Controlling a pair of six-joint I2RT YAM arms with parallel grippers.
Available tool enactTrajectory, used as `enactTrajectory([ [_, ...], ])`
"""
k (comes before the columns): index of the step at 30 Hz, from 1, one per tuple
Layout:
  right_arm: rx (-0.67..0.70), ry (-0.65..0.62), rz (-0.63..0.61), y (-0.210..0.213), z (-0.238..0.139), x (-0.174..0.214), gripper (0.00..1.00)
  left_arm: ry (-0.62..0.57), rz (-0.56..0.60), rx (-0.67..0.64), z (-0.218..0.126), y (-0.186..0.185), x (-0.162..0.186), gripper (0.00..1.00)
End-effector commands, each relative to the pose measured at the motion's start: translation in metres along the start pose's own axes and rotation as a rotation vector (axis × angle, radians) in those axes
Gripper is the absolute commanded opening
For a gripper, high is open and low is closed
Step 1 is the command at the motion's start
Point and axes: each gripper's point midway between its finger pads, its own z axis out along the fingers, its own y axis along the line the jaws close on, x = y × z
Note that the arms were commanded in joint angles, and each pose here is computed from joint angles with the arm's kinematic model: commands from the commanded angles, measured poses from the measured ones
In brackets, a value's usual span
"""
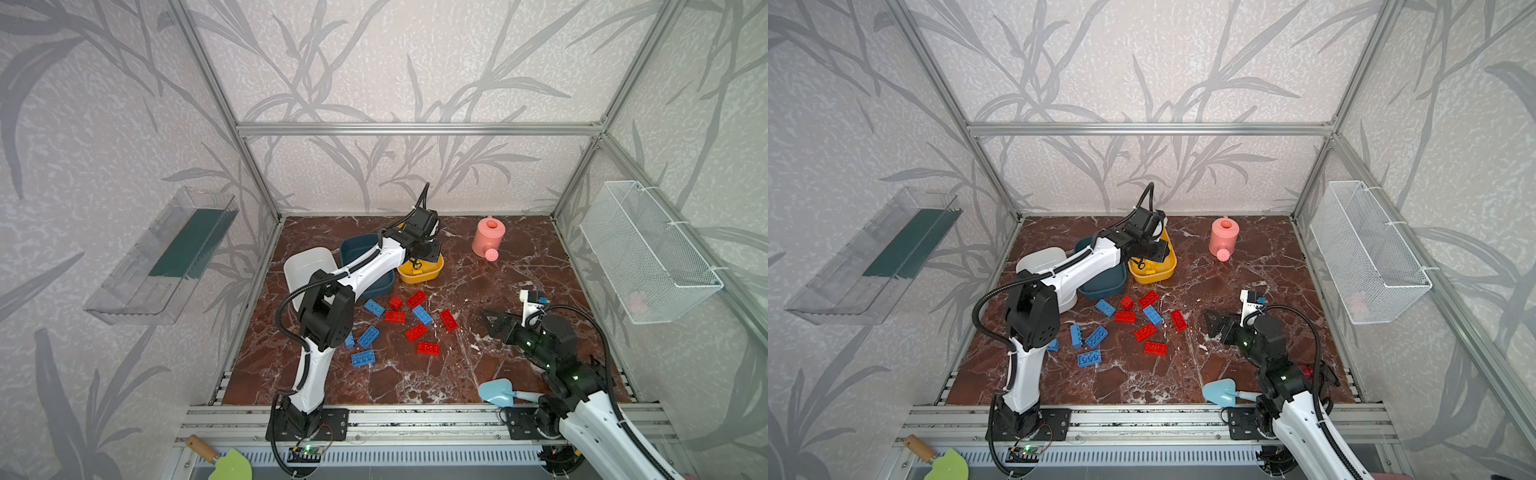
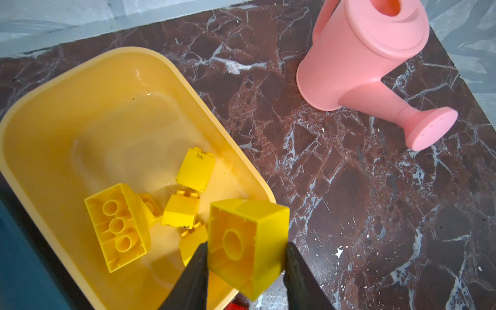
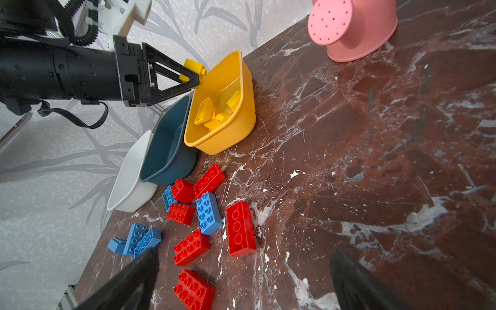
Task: Sort the legos into containers by color
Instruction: 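Lift the small yellow brick with the left gripper over the yellow tub, then open the left gripper to drop the brick into the yellow tub, then withdraw the left gripper while the right gripper moves over the red bricks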
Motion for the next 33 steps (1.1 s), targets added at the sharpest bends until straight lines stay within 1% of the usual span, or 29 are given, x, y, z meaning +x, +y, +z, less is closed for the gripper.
enactTrajectory([
  [1, -0.011, -0.011, -0.008, 0.001, 0.001, 0.000, 0.99, 0.051, 0.020, -0.026, 0.011, 0.010, 0.006, 0.38],
  [8, -0.014, -0.008, -0.007, 0.001, 0.002, 0.000, 0.99, 0.048, -0.030, -0.078, 0.016, 0.033, 0.002, 0.38],
  [12, -0.020, -0.010, -0.005, 0.002, 0.002, 0.000, 0.99, 0.058, -0.040, -0.089, 0.021, 0.038, 0.005, 0.39],
  [15, -0.026, -0.008, -0.005, 0.003, 0.003, 0.001, 0.99, 0.069, -0.041, -0.094, 0.024, 0.040, 0.008, 0.46],
  [18, -0.028, -0.008, -0.008, 0.003, 0.003, 0.001, 0.99, 0.070, -0.042, -0.103, 0.024, 0.041, 0.008, 0.57],
  [21, -0.033, -0.001, -0.007, 0.004, 0.004, 0.001, 0.99, 0.070, -0.047, -0.114, 0.020, 0.043, 0.006, 0.64],
  [24, -0.051, 0.010, -0.005, 0.008, 0.006, 0.002, 0.99, 0.062, -0.056, -0.110, 0.013, 0.042, 0.004, 0.67],
  [27, -0.058, 0.023, -0.001, 0.010, 0.007, 0.002, 0.99, 0.036, -0.065, -0.100, -0.001, 0.039, -0.001, 0.69],
  [33, -0.059, 0.048, -0.014, 0.018, 0.008, -0.003, 0.99, -0.041, -0.088, -0.069, -0.045, 0.033, -0.009, 0.70],
])
